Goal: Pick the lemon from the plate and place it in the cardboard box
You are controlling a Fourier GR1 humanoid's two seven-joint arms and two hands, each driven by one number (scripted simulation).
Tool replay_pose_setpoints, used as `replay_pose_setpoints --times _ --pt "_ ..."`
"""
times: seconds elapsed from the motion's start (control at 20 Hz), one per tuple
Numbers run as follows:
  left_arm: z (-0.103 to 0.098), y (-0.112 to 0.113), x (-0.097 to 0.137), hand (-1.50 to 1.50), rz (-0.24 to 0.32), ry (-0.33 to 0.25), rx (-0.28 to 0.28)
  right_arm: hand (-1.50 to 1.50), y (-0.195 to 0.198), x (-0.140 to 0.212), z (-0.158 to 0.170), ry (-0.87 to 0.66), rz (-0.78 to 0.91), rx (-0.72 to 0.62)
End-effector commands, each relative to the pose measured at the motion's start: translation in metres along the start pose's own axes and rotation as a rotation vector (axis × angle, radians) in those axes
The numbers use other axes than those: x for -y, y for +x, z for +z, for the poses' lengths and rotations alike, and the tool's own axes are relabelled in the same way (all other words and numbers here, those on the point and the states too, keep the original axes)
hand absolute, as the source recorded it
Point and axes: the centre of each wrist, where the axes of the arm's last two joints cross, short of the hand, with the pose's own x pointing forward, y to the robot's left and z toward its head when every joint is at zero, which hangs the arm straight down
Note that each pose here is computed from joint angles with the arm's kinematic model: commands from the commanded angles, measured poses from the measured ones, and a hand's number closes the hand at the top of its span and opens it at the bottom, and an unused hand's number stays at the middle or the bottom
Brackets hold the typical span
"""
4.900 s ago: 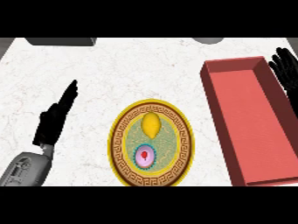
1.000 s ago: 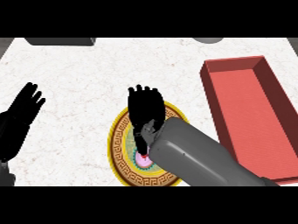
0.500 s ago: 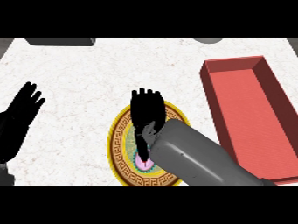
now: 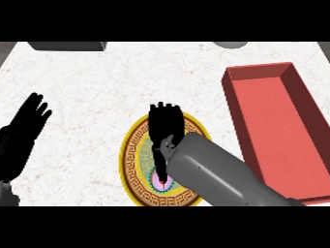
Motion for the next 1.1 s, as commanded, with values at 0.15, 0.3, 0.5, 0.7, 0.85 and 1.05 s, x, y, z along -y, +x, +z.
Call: replay_pose_setpoints --times 0.15,0.3,0.5,0.7,0.85,1.05 --pt "-0.002 0.005 0.004 0.00 -0.014 0.002 -0.009 -1.50 -0.004 -0.009 -0.014 0.014 0.042 -0.088" --pt "0.012 0.013 -0.006 0.00 -0.008 0.011 -0.003 -1.50 -0.019 -0.024 -0.017 0.022 0.051 -0.100" --pt "-0.001 0.010 -0.007 0.00 -0.006 -0.001 0.009 -1.50 -0.014 -0.014 -0.018 0.022 0.044 -0.084" --pt "0.014 0.004 0.006 0.00 0.003 -0.012 -0.005 1.50 -0.006 -0.027 -0.009 -0.039 0.046 -0.009" --pt "-0.008 0.005 -0.020 0.00 0.006 0.001 -0.002 1.50 -0.008 -0.017 -0.026 -0.048 0.079 0.002" --pt "-0.004 0.008 -0.009 0.00 -0.005 -0.010 0.021 1.50 -0.008 -0.016 -0.034 -0.079 0.062 0.009"
